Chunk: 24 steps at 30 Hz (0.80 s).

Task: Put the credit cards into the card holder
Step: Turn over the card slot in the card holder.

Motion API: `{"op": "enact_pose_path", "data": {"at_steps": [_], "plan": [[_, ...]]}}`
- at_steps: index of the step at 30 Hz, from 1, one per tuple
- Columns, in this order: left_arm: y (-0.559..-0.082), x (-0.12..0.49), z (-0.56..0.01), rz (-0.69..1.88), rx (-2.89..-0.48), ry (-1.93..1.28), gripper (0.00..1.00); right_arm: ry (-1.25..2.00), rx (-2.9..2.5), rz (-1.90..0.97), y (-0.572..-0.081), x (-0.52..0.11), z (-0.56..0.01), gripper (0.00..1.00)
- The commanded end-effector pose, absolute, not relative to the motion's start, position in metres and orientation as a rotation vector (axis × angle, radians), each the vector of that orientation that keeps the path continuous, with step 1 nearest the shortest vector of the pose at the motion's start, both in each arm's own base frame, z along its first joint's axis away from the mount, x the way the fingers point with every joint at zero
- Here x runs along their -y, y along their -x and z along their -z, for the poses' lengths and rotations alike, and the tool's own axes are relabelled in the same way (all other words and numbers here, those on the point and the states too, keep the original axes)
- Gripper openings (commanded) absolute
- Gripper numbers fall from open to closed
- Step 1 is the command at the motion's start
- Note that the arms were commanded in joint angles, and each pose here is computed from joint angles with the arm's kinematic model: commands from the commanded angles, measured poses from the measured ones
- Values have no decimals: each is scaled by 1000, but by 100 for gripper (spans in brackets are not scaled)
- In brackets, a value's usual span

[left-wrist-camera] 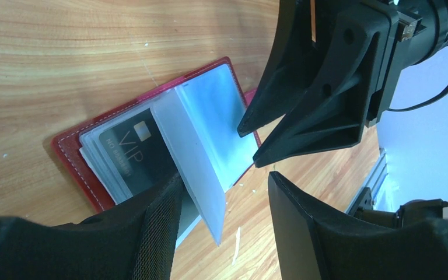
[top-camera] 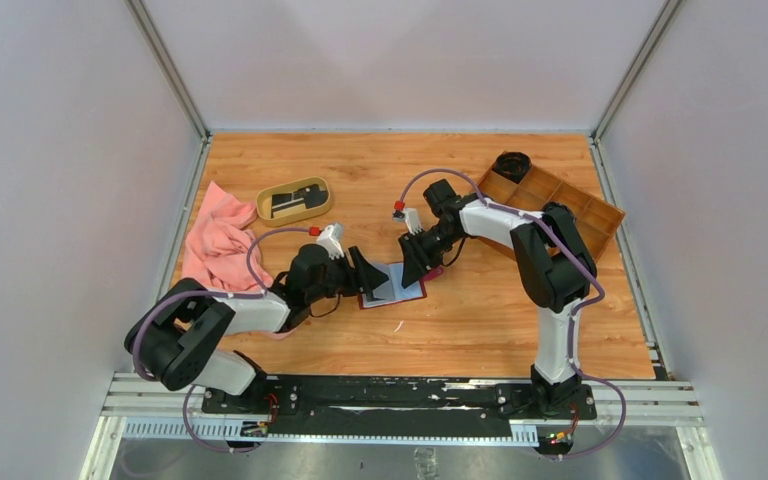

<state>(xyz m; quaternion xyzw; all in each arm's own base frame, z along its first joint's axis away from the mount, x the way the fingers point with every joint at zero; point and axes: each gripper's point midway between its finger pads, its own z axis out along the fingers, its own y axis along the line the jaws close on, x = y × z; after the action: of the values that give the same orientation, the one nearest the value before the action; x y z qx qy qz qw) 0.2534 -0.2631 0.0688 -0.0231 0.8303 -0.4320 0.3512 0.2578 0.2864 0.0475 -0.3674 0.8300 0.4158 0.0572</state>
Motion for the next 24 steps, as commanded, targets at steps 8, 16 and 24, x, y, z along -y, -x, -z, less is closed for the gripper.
{"op": "enact_pose_path", "data": {"at_steps": [8, 16, 24], "plan": [[-253, 294, -87, 1336, -2058, 34, 38, 1083, -2487, -1277, -271, -279, -59, 41], [-251, 314, -86, 1415, -2045, -7, 52, 1047, -2520, -1194, -281, -269, -55, 38], [-253, 323, -87, 1417, -2041, -21, 54, 1033, -2517, -1222, -280, -269, -57, 37]]}}
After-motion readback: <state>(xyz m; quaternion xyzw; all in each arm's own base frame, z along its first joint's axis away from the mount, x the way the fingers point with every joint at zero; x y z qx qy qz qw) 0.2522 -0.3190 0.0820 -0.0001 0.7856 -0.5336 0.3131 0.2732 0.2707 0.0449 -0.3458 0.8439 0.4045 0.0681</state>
